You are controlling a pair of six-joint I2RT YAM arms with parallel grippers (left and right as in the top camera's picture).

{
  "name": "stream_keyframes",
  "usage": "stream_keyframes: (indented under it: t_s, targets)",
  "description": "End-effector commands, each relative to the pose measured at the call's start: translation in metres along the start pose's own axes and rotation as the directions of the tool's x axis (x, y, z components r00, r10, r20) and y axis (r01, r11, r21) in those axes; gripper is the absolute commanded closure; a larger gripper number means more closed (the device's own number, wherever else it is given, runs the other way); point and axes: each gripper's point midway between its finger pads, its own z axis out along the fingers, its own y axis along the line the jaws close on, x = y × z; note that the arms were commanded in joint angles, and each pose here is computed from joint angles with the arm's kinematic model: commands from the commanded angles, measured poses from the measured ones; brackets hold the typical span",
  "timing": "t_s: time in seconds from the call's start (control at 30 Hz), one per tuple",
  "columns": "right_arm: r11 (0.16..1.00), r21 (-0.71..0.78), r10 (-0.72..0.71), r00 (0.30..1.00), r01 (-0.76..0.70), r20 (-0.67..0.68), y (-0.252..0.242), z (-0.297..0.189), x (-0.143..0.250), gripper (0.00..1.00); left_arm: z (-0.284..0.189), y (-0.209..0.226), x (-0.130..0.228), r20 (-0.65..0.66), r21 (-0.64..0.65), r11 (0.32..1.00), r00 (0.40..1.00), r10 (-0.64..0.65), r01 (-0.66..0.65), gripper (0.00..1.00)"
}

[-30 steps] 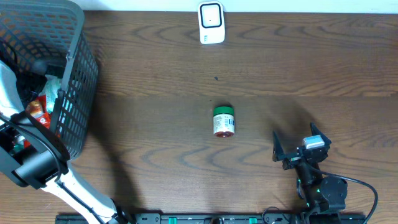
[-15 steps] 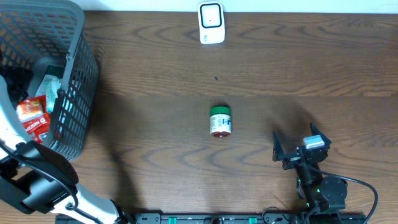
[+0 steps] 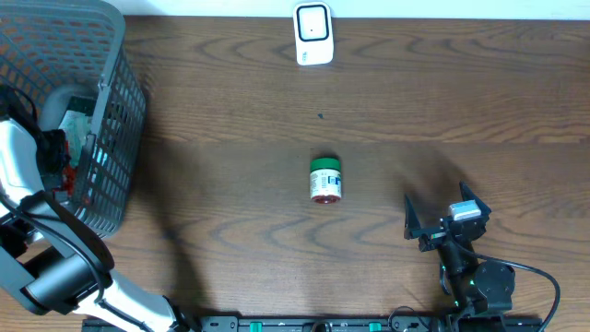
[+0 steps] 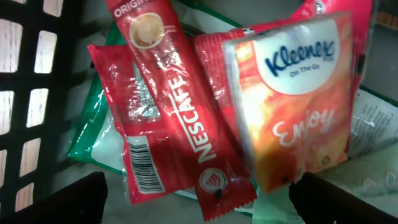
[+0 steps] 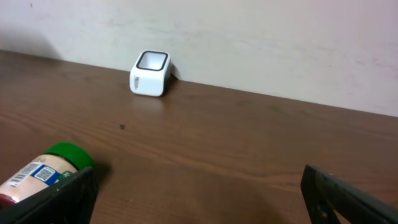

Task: Scan the item barcode
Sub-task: 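Grasp the red Nescafe stick and Kleenex pack with the left gripper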

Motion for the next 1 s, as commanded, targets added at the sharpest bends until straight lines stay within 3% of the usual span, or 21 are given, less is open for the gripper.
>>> stream_keyframes:
  t_s: [0.0, 0.97]
  targets:
    - [1.000, -0.009, 0.012, 1.000, -0.012, -0.001, 0.002, 0.000, 0.001, 0.01, 0.009, 0.011, -0.009, 0.061, -0.047, 0.995, 0.995, -0.085, 0.088, 0.03]
    - [1.000, -0.009, 0.012, 1.000, -0.012, -0.001, 0.002, 0.000, 0.001, 0.01, 0.039, -0.010, -0.015, 0.100, 0.010, 0.995, 0.990, -0.101, 0.100, 0.03]
